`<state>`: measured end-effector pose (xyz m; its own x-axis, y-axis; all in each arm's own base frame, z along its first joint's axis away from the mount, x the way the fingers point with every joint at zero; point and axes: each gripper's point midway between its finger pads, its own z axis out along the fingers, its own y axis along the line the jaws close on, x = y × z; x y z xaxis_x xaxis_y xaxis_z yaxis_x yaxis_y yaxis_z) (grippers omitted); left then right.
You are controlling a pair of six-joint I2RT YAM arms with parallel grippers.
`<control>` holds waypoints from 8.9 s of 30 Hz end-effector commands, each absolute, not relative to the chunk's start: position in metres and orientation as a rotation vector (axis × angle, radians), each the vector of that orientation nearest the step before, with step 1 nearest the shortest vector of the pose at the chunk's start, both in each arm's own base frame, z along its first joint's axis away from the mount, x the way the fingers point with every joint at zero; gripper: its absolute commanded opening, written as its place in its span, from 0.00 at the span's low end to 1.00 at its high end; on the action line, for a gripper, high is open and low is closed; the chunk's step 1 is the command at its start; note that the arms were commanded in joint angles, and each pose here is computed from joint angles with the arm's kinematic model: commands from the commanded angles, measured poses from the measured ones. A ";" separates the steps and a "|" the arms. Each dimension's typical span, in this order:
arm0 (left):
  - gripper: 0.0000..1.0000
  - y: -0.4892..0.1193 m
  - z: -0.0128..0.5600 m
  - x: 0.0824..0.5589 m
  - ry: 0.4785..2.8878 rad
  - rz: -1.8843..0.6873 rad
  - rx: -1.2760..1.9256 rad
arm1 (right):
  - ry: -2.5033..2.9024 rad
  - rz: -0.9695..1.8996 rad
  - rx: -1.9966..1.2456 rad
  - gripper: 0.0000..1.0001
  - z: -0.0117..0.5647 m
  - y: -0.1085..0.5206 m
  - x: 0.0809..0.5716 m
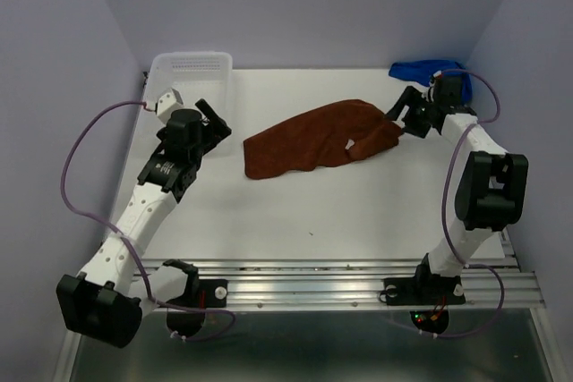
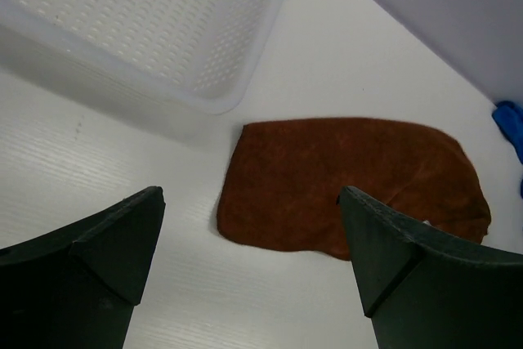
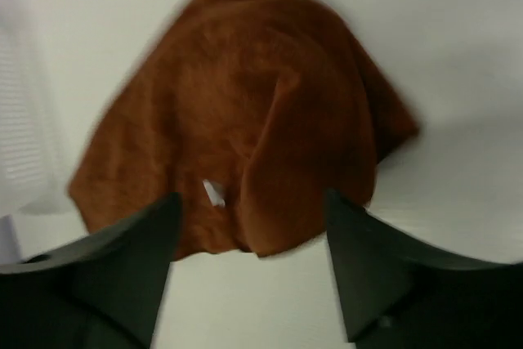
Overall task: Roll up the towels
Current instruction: Move the towel to the center of the board, then flatten the towel, then fold the towel
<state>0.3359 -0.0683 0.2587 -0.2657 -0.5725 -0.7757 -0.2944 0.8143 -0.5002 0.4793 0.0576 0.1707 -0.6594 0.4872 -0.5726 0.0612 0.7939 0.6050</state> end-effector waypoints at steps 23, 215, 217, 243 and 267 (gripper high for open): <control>0.99 -0.136 0.087 0.330 2.354 -0.342 -0.809 | 2.124 0.258 0.533 1.00 0.192 0.009 0.420; 0.00 -0.144 0.164 0.514 2.108 -0.327 -0.863 | 2.001 -0.607 0.237 0.01 0.203 -0.136 0.489; 0.00 -0.144 0.158 0.518 2.122 -0.300 -0.870 | 1.993 -0.588 0.195 0.01 0.203 -0.138 0.500; 0.00 -0.149 0.125 0.502 2.211 -0.302 -0.863 | 2.102 -0.528 -0.102 0.01 0.163 -0.139 0.472; 0.00 -0.156 0.097 0.438 2.332 -0.333 -0.812 | 2.122 -0.521 -0.031 0.01 0.148 -0.146 0.409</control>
